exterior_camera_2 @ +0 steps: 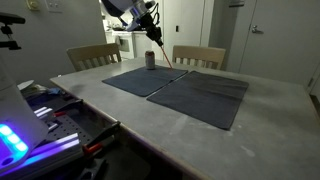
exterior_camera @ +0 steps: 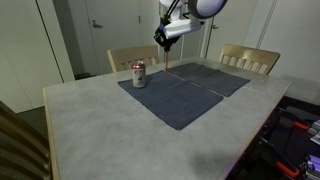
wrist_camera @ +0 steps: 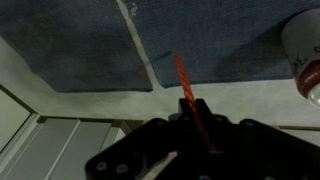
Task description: Remove the straw from the can and put it on the table
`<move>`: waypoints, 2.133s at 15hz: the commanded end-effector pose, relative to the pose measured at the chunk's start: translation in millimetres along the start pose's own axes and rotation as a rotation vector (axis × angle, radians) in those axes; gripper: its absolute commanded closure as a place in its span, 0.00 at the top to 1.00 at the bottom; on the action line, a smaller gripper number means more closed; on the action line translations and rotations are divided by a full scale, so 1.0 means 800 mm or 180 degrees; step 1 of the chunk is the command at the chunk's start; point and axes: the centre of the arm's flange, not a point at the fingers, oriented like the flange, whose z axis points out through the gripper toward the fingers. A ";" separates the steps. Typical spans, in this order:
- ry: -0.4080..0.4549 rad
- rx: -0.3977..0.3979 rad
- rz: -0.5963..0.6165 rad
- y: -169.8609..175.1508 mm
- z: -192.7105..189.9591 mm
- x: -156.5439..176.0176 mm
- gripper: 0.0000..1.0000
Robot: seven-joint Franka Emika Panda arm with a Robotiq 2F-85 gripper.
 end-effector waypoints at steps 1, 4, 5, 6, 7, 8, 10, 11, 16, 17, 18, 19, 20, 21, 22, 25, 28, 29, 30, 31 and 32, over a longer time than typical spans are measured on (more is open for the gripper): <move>0.0078 -0.0075 0.0096 0.001 -0.009 -0.019 0.02; -0.0157 0.0018 0.0096 -0.010 0.001 -0.028 0.02; -0.0227 0.0031 0.0083 -0.014 0.004 -0.032 0.02; -0.0281 0.0032 0.0075 -0.017 0.006 -0.036 0.02; -0.0308 0.0015 0.0067 -0.021 0.007 -0.038 0.02; -0.0325 0.0001 0.0062 -0.023 0.007 -0.039 0.02; -0.0347 -0.0020 0.0065 -0.024 0.006 -0.040 0.02; -0.0359 -0.0008 0.0077 -0.024 0.005 -0.040 0.35; -0.0413 0.0096 0.0111 -0.021 -0.007 -0.039 0.62; -0.0409 0.0119 0.0088 -0.021 -0.012 -0.038 0.70; -0.0405 0.0145 0.0061 -0.020 -0.019 -0.034 0.76; -0.0411 0.0172 0.0024 -0.019 -0.025 -0.031 0.84; -0.0426 0.0226 -0.0021 -0.016 -0.034 -0.026 0.90; -0.0437 0.0280 -0.0062 -0.014 -0.043 -0.022 0.98; -0.0488 0.0428 -0.0182 -0.009 -0.055 -0.014 0.99; -0.0555 0.0869 -0.0480 0.000 -0.087 0.006 1.00; -0.0654 0.1298 -0.0672 0.007 -0.114 0.023 1.00; -0.0714 0.1418 -0.0696 0.007 -0.120 0.027 1.00; -0.0790 0.1516 -0.0717 0.007 -0.124 0.031 1.00; -0.0836 0.1611 -0.0745 0.008 -0.126 0.036 1.00; -0.0873 0.1697 -0.0776 0.011 -0.128 0.041 1.00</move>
